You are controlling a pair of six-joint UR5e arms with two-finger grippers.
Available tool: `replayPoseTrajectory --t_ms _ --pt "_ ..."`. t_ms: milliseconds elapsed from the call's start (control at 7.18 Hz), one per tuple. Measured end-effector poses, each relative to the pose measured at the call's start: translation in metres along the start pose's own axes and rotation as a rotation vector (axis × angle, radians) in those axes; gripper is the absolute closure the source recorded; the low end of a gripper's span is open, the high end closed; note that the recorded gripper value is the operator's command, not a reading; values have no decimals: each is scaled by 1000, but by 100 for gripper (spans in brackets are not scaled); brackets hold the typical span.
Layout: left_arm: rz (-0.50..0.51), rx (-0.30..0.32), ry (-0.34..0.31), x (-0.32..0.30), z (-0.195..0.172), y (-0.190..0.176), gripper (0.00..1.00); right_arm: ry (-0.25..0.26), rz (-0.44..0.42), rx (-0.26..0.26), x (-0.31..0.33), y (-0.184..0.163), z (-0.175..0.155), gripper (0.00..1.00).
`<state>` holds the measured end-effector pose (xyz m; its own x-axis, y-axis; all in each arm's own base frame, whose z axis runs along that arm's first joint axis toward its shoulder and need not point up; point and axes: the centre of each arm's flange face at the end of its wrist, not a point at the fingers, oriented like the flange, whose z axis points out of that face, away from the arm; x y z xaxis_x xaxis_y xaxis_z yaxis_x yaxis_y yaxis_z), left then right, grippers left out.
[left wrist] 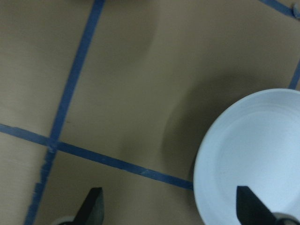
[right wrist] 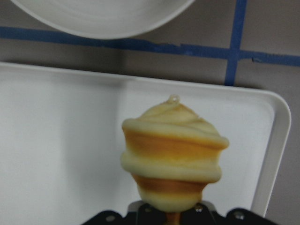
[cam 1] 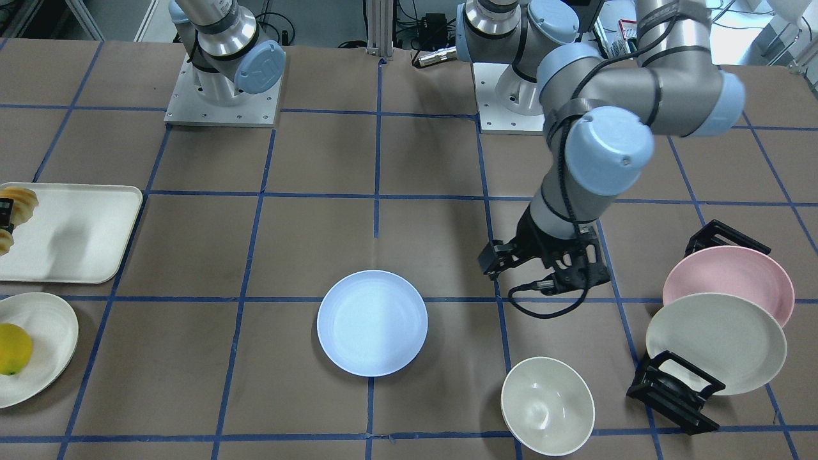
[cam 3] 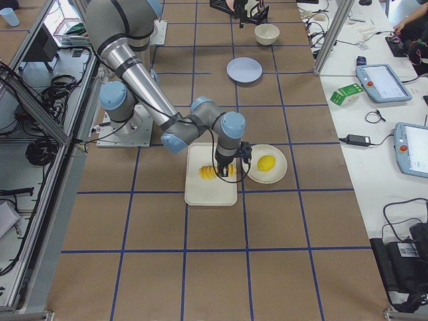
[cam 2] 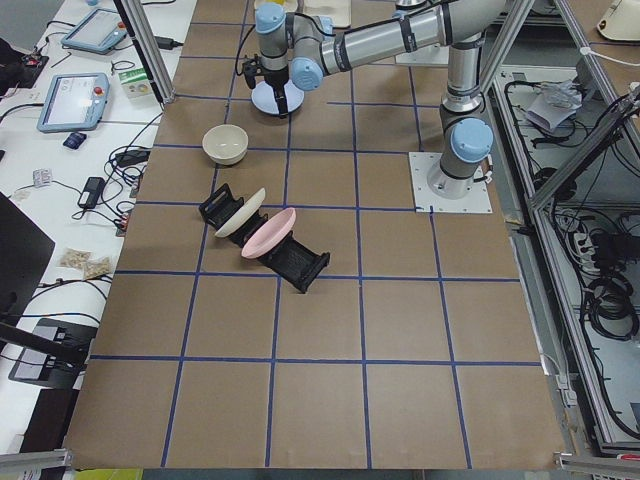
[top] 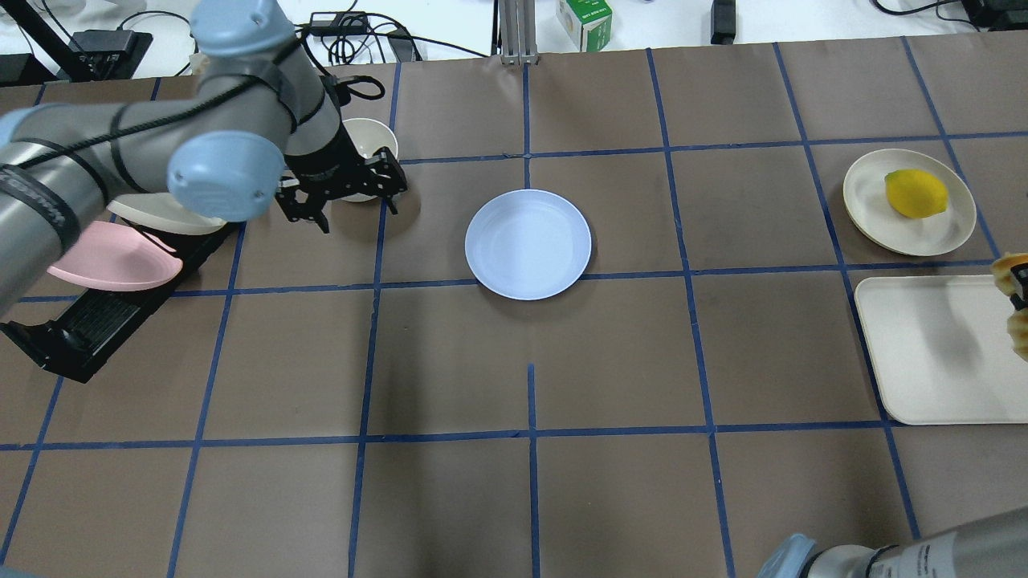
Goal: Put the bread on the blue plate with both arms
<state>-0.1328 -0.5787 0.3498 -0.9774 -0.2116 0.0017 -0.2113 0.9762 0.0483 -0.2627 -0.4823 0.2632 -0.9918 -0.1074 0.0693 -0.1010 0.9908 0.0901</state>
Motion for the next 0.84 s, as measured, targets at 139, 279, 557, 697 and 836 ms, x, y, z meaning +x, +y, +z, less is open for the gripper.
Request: replayPoseTrajectory --t_ms 139,279,557,697,836 --pt "53 -27 -39 -30 -33 -6 0 13 -5 26 -35 -14 -26 91" --pt "111 -40 -68 -61 -63 -9 0 12 -18 57 -75 -32 -44 92" --pt "156 -49 -86 -110 -105 2 0 -10 -38 128 -171 -81 -73 90" --pt "143 -37 -86 -133 -124 13 0 -19 -42 160 -227 -109 -88 90" --pt "122 -28 -85 -151 -141 27 0 -27 -44 188 -287 -141 -103 90"
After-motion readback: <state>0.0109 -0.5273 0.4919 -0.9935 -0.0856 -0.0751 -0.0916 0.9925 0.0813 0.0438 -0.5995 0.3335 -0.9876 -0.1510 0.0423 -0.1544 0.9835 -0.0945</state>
